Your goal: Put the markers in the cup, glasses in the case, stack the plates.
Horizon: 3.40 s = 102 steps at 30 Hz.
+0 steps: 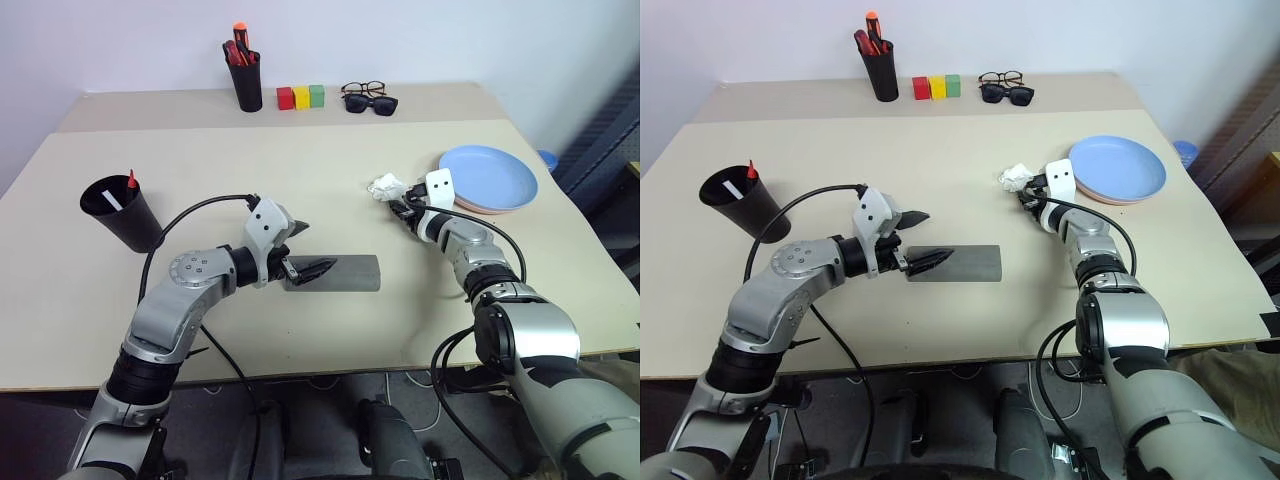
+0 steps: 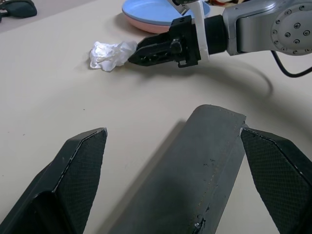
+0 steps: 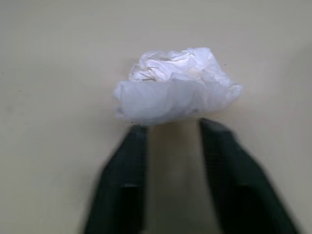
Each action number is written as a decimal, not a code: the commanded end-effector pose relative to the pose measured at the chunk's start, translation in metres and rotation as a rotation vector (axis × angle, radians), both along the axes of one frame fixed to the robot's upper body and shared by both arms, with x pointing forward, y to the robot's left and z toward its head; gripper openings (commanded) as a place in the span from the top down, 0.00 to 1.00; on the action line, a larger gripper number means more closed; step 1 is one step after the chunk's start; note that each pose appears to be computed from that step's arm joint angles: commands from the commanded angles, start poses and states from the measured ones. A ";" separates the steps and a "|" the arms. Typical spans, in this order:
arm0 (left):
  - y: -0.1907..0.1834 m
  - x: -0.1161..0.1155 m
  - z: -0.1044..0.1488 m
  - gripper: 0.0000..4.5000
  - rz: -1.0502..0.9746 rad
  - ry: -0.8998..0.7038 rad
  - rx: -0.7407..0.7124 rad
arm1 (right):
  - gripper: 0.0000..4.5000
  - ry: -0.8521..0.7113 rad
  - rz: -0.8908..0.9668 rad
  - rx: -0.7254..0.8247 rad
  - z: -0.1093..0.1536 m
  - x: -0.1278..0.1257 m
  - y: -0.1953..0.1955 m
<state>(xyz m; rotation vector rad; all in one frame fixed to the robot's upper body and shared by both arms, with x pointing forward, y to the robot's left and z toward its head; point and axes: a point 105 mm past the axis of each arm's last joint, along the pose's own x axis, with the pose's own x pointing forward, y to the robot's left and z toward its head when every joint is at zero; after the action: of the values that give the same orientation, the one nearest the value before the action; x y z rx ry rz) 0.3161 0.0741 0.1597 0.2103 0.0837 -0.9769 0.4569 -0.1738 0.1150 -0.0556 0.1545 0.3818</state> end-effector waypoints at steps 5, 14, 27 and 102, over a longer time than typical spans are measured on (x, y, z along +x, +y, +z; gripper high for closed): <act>-0.002 -0.002 0.008 0.00 -0.020 -0.029 -0.015 | 0.26 -0.075 -0.001 0.024 0.020 0.004 0.001; -0.001 -0.002 0.008 0.00 -0.012 -0.027 -0.016 | 0.37 -0.089 0.010 0.050 0.026 0.006 0.008; -0.003 -0.003 0.007 0.00 -0.015 -0.025 -0.019 | 0.99 -0.136 0.007 0.058 0.039 0.008 0.005; -0.002 -0.003 0.006 0.00 0.008 -0.033 -0.017 | 0.99 -0.046 -0.041 0.064 0.017 0.004 -0.010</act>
<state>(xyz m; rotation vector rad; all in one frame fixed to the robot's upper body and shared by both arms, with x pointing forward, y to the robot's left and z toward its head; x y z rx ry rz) 0.3150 0.0749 0.1546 0.2003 0.0972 -0.9597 0.4562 -0.1794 0.1119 0.0095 0.1663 0.3527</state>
